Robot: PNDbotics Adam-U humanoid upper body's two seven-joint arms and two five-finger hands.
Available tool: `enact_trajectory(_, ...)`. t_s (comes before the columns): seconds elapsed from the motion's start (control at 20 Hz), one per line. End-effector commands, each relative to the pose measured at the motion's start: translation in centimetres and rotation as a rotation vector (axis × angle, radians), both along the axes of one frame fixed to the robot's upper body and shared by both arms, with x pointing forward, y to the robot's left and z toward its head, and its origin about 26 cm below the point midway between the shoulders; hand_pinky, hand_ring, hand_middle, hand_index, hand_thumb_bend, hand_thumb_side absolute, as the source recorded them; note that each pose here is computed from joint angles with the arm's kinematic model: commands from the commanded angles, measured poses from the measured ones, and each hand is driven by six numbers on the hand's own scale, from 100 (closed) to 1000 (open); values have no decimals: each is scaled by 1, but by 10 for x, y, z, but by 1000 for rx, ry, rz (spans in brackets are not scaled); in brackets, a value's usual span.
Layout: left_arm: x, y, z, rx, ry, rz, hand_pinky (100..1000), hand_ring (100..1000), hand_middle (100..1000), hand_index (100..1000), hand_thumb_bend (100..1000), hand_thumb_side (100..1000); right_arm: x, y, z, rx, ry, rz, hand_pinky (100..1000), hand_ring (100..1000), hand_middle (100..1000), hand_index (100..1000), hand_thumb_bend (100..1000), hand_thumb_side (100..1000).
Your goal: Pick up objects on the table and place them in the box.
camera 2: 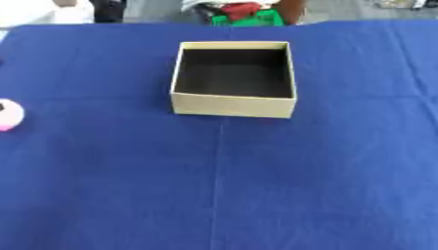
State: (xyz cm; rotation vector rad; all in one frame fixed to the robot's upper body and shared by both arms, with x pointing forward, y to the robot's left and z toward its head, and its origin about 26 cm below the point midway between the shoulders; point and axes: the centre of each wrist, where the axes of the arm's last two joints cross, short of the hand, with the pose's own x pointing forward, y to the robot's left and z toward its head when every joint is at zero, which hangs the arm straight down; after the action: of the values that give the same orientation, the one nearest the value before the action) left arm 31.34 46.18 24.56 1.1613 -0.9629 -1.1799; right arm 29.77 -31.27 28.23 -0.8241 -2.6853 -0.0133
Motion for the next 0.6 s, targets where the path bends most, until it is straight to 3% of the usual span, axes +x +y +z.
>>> enact_trajectory(0.05, -4, 7, 22, 61, 17, 41, 847, 824, 870, 859, 571, 100, -4, -1, 10, -29, -29, -6, 759, 727, 787, 876, 243, 1000)
enact_trajectory(0.6, 5, 2, 18, 87, 67, 108, 835, 823, 853, 859, 559, 100, -4, 1, 9, -21, -25, 5, 759, 727, 786, 875, 243, 1000)
